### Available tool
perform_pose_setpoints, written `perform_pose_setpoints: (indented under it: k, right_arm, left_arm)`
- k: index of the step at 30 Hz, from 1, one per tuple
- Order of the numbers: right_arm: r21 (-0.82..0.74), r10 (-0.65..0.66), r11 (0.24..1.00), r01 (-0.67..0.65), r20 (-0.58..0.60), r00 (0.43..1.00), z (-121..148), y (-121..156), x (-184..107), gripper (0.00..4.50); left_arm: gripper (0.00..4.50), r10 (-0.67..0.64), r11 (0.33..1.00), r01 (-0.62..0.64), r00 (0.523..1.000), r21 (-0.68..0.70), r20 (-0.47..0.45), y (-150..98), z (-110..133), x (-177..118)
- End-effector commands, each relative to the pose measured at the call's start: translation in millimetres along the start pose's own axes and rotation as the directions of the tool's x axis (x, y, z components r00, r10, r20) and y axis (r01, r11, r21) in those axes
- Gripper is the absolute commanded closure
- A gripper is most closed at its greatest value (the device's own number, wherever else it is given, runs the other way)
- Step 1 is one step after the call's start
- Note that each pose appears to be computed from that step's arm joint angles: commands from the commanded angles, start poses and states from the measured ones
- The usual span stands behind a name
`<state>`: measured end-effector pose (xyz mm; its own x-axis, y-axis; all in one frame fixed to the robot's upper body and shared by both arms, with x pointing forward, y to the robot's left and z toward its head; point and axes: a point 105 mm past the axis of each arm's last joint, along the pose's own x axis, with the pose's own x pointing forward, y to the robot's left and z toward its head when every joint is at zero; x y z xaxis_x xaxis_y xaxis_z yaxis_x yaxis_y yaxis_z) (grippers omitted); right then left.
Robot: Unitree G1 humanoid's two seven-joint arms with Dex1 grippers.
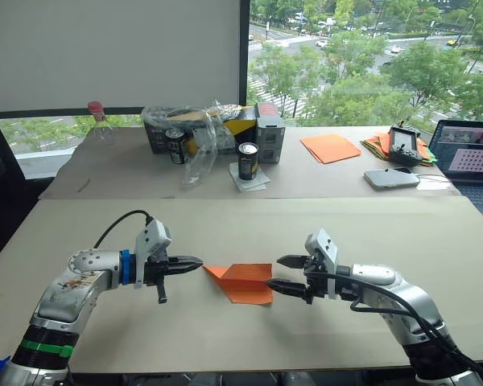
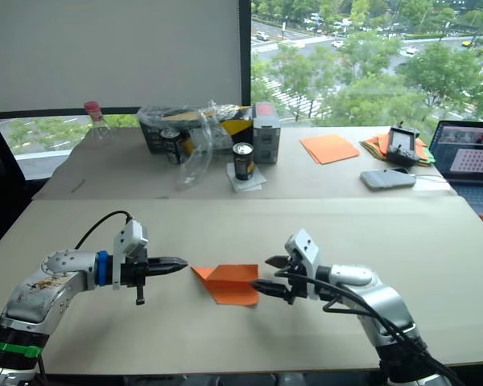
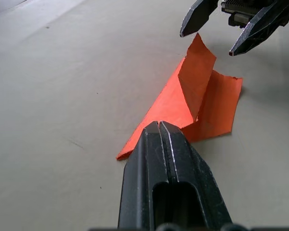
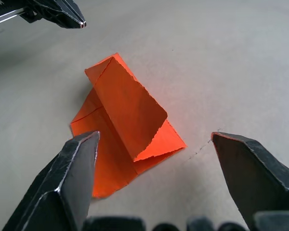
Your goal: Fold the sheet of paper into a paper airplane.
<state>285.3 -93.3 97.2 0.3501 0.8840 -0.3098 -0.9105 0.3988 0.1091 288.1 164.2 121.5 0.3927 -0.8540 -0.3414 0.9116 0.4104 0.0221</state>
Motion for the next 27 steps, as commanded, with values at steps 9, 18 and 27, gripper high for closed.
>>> perform_pose_setpoints:
  k: [9,18,27]
  right_arm:
    - [-0.042,0.089,0.995,-0.088,0.022,0.996,8.6,3.0,11.2,3.09]
    - [-0.149,0.141,0.979,-0.137,0.017,0.990,32.4,-5.5,5.8,4.48]
    - [-0.765,0.086,0.642,-0.047,0.011,0.996,96.8,-16.6,-0.4,4.48]
  left_arm:
    - [4.50,0.033,0.999,-0.033,0.999,0.024,0.030,-0.7,8.5,-1.0]
    - [4.50,0.040,0.999,-0.040,0.996,0.003,0.079,-4.1,13.9,12.2]
    - [4.50,0.069,0.998,-0.069,0.993,-0.004,0.091,-4.3,13.3,17.4]
